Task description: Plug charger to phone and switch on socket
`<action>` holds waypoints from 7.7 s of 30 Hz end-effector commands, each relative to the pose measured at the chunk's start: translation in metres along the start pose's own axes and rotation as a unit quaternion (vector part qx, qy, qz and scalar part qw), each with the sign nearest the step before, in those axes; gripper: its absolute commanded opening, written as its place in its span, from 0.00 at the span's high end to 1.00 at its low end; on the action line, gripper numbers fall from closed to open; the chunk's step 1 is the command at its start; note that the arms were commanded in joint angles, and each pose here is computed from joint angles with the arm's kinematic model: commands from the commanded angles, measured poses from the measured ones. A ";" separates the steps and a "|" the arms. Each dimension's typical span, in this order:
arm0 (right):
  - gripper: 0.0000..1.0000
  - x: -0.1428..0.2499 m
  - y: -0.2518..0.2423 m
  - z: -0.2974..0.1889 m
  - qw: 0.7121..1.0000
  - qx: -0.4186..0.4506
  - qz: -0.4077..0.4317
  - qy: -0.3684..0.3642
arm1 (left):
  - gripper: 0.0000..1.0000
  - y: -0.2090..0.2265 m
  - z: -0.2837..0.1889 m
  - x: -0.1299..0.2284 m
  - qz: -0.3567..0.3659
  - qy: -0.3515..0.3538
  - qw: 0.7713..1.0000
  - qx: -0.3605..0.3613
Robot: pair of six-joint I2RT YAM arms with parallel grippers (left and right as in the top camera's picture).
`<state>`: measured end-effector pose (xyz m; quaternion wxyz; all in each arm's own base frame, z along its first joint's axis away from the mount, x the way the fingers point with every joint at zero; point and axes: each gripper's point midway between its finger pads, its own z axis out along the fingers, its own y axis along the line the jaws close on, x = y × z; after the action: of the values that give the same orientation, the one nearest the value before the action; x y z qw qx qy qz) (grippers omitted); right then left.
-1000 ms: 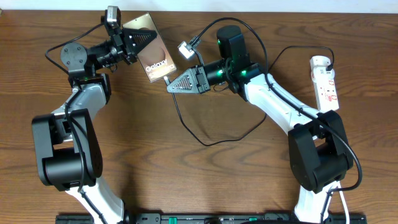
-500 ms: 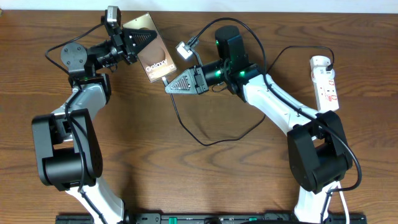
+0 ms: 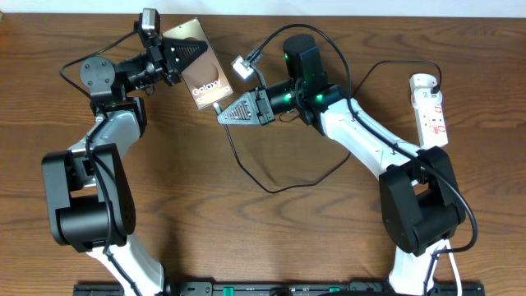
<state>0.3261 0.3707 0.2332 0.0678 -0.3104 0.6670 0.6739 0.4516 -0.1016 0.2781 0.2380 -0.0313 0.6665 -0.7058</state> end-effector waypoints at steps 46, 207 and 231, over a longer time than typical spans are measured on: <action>0.99 -0.017 -0.005 -0.013 0.999 0.025 -0.006 -0.030 | 0.93 -0.018 0.005 0.021 0.073 0.055 0.996 0.009; 0.01 -0.036 -0.011 -0.023 0.996 0.051 0.002 -0.070 | 0.83 0.233 -0.187 0.084 -0.114 -0.011 0.826 -0.552; 0.01 -0.036 -0.011 -0.023 0.996 0.051 -0.002 -0.069 | 0.61 0.231 -0.187 0.098 -0.143 0.004 0.821 -0.553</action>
<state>0.3693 0.3612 0.2359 0.1218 -0.2434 0.7033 0.6567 0.3661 0.0323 0.0094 0.0736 -0.2549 0.9293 -0.2568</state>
